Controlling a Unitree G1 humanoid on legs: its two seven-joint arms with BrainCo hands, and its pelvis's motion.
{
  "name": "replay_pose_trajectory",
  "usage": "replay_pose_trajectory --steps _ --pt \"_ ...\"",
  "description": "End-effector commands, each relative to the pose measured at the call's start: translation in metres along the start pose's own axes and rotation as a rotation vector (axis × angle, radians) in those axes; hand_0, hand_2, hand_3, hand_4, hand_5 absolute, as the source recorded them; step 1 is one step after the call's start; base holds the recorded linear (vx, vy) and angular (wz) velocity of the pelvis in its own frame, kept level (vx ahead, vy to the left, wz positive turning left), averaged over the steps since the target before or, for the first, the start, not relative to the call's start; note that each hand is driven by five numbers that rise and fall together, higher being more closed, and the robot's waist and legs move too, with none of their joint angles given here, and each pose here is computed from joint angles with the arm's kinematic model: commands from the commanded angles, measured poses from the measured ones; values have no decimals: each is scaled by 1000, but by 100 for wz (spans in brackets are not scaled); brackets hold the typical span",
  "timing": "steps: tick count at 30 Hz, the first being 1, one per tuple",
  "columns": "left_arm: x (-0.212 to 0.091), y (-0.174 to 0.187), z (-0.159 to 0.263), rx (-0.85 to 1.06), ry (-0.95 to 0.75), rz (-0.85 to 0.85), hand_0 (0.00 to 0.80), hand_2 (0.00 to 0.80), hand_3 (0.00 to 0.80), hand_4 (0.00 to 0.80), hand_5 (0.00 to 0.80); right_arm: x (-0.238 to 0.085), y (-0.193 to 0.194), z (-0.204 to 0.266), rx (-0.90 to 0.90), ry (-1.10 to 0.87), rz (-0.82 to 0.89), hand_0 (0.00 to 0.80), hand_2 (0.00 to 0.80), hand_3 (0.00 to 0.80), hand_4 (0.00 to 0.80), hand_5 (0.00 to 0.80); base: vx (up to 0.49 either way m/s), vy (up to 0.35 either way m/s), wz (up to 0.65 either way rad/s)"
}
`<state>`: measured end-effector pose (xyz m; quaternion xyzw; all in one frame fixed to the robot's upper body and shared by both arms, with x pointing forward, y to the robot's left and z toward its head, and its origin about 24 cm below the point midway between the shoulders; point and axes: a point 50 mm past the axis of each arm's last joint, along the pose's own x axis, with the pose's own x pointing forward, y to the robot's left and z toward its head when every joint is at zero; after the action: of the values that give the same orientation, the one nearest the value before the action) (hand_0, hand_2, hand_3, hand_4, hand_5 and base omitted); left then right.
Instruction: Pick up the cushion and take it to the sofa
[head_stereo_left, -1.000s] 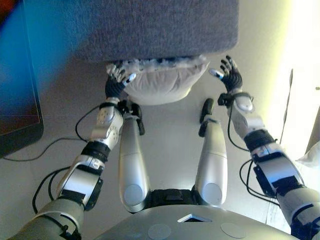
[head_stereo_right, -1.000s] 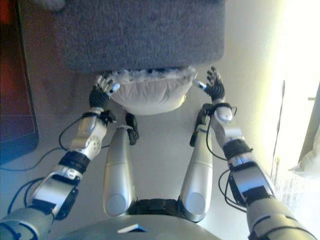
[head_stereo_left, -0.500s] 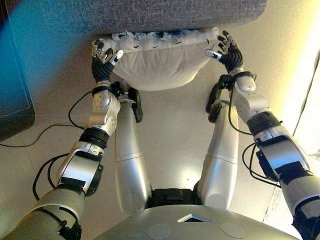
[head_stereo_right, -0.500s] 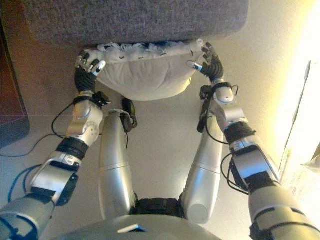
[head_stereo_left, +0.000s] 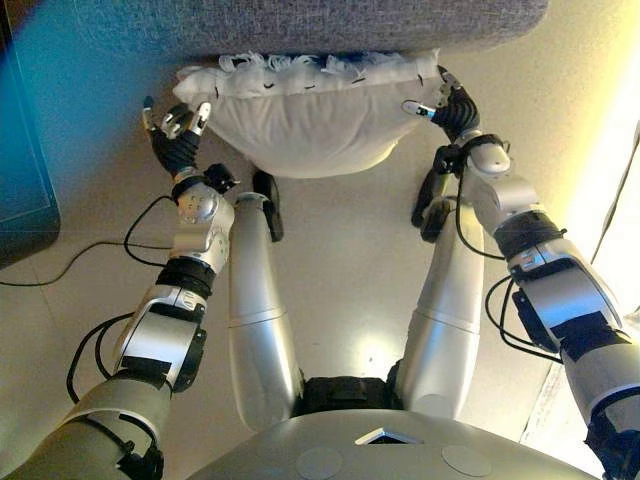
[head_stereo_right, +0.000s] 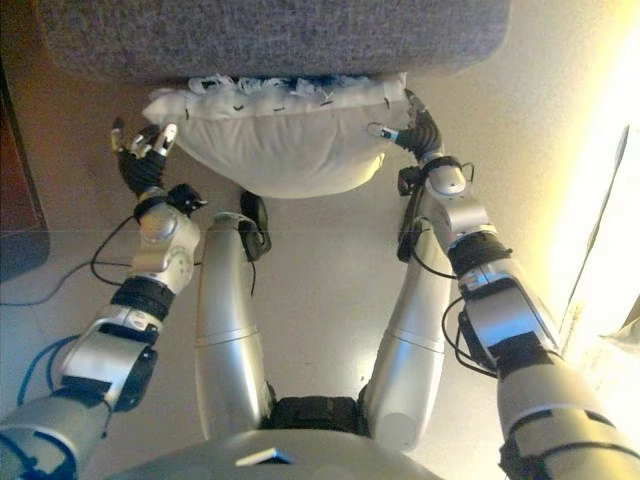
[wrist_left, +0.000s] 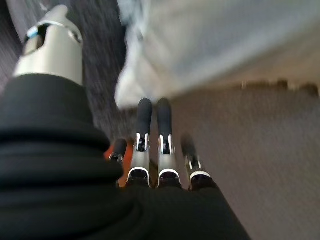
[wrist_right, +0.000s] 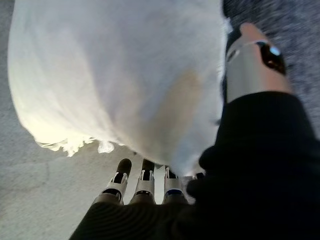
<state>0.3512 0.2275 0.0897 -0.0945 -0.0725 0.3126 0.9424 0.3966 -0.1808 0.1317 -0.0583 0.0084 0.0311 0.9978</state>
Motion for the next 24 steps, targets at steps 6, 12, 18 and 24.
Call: replay_pose_trajectory --steps 6,12,18,24 --pt "-3 -26 -14 13 132 -243 0 0 0 0 0 3 -2 8 -105 8 9 0 0 0 0 0 6 16 1" --pt "7 -47 0 -4 190 -391 0 0 0 0 0 8 -2 17 -167 7 27 0 0 0 0 0 25 44 -2" --pt "15 -70 27 -45 163 -531 0 0 0 0 0 11 7 32 -198 -32 83 0 0 0 0 0 18 43 -2" --pt "25 -76 46 -58 142 -539 0 0 0 0 0 14 18 47 -251 -62 167 0 0 0 0 0 14 41 -2"
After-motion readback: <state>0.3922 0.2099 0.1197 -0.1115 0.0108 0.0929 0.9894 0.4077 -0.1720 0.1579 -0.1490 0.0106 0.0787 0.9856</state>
